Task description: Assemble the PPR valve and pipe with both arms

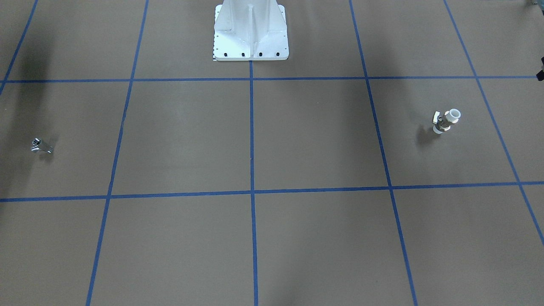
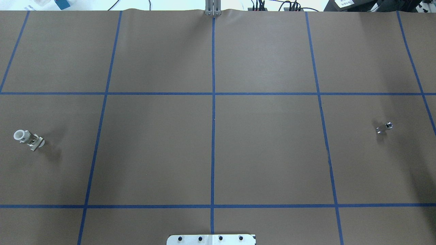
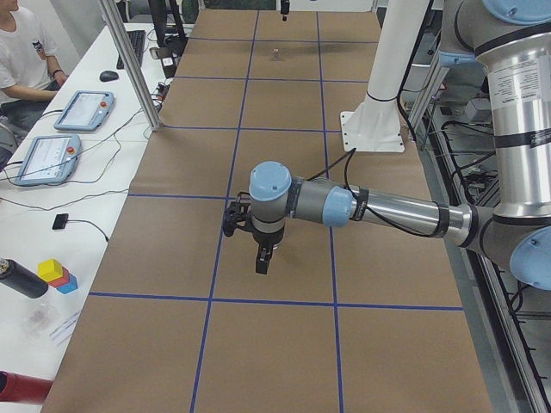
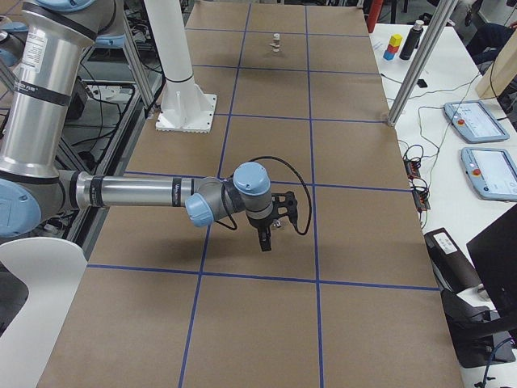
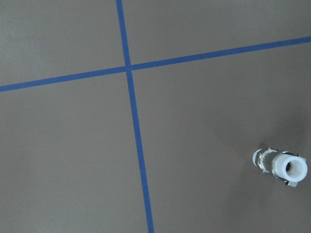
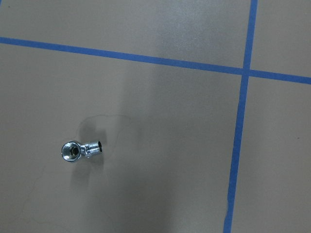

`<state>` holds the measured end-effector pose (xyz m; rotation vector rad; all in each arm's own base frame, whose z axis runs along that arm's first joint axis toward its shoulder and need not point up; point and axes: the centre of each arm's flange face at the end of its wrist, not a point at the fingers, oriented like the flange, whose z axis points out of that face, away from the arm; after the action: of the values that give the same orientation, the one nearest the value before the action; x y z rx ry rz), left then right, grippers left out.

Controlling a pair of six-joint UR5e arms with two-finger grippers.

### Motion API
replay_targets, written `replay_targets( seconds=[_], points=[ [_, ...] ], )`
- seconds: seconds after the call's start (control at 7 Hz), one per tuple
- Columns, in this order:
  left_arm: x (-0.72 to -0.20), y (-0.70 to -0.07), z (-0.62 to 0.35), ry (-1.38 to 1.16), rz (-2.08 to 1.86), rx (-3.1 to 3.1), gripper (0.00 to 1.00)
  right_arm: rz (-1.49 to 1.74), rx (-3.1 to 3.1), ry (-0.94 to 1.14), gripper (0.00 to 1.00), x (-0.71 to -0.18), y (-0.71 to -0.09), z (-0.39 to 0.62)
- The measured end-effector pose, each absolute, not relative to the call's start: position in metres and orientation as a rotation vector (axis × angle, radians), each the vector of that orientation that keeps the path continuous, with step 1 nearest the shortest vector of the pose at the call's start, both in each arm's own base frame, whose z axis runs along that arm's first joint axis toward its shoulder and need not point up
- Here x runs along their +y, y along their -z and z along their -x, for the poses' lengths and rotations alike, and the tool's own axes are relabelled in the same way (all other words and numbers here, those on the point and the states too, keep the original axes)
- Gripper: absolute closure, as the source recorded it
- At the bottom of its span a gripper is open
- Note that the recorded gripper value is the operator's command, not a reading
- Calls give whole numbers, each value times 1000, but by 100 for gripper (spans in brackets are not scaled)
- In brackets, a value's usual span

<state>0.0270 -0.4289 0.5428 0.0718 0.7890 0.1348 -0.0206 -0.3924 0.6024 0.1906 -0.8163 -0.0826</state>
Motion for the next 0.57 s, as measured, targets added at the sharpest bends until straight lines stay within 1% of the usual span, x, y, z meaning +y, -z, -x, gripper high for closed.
replay_targets(
  seconds=[0.29, 0.57],
  points=[
    [-436, -528, -77, -101, 0, 804, 0, -189, -816, 82, 0, -393, -603, 21],
    [-433, -528, -116, -159, 21, 809, 0, -188, -816, 81, 0, -393, -603, 21]
  ],
)
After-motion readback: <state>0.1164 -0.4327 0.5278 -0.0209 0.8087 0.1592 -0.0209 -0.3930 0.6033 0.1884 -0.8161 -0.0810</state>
